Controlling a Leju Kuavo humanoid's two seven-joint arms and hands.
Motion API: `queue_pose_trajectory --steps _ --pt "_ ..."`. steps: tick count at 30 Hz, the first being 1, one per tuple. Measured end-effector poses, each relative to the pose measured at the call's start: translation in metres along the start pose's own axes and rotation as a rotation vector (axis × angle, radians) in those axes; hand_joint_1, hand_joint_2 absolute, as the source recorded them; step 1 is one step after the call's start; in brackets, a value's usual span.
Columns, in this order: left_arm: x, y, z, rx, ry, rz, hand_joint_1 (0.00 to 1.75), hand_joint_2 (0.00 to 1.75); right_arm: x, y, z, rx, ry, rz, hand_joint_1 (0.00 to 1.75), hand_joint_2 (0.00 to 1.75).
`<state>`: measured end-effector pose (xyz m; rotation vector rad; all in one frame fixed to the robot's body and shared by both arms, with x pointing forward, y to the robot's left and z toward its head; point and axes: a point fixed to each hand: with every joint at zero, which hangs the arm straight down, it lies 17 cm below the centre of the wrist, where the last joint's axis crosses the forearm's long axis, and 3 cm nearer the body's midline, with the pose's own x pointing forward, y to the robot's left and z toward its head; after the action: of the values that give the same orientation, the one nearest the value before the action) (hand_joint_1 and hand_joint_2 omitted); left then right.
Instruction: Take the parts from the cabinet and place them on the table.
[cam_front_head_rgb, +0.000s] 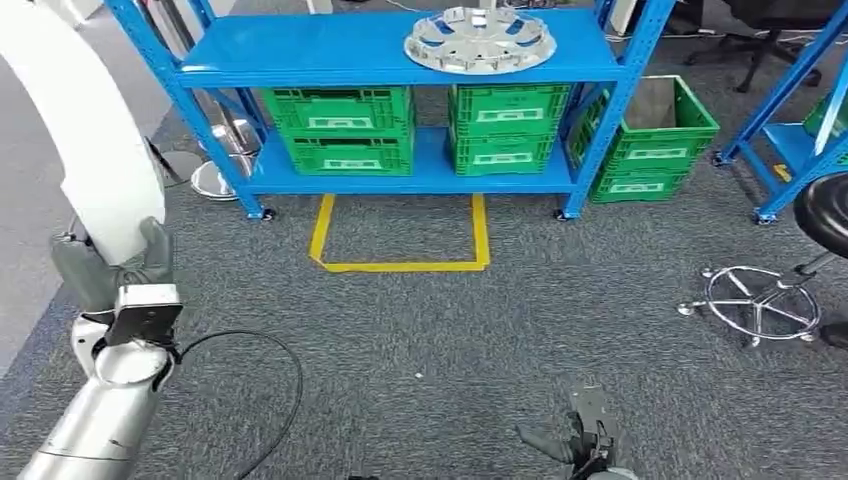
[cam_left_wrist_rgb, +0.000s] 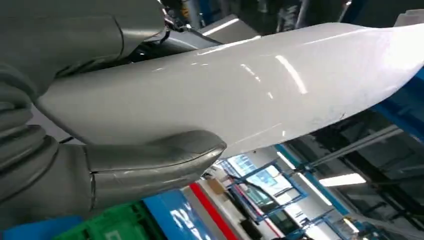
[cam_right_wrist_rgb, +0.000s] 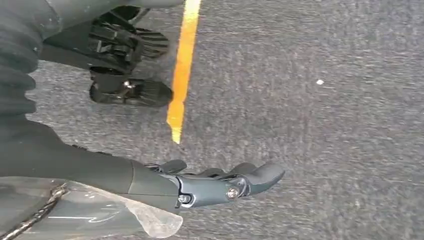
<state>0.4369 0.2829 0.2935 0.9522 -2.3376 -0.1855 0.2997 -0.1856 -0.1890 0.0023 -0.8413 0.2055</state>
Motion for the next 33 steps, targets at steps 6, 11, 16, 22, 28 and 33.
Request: queue_pose_trajectory --steps 6,11,16,22,28,33 --pt "-0.002 0.008 -0.006 0.018 -0.005 -0.008 1.75 1.75 0.002 -0.002 -0.001 -0.007 -0.005 -0.007 0.0 1.75" --pt "-0.001 0.009 -0.009 0.022 -0.012 -0.012 1.75 1.75 0.001 -0.002 0.0 -0.008 -0.005 -0.011 0.0 1.75" --pt "0.001 0.008 -0.01 0.018 -0.027 -0.022 1.75 1.75 0.001 -0.002 0.001 -0.008 -0.012 -0.012 0.0 1.75" --pt "0.003 0.01 -0.015 0.024 -0.038 -0.027 1.75 1.75 -0.001 -0.002 0.001 -0.009 -0.011 -0.009 0.0 1.75" --pt "0.002 0.011 -0.013 0.02 -0.038 -0.032 1.75 1.75 -0.001 -0.002 0.001 -0.009 -0.01 -0.009 0.0 1.75" --pt "0.002 0.011 -0.016 0.022 -0.042 -0.037 1.75 1.75 -0.001 -0.002 0.001 -0.009 -0.011 -0.008 0.0 1.75"
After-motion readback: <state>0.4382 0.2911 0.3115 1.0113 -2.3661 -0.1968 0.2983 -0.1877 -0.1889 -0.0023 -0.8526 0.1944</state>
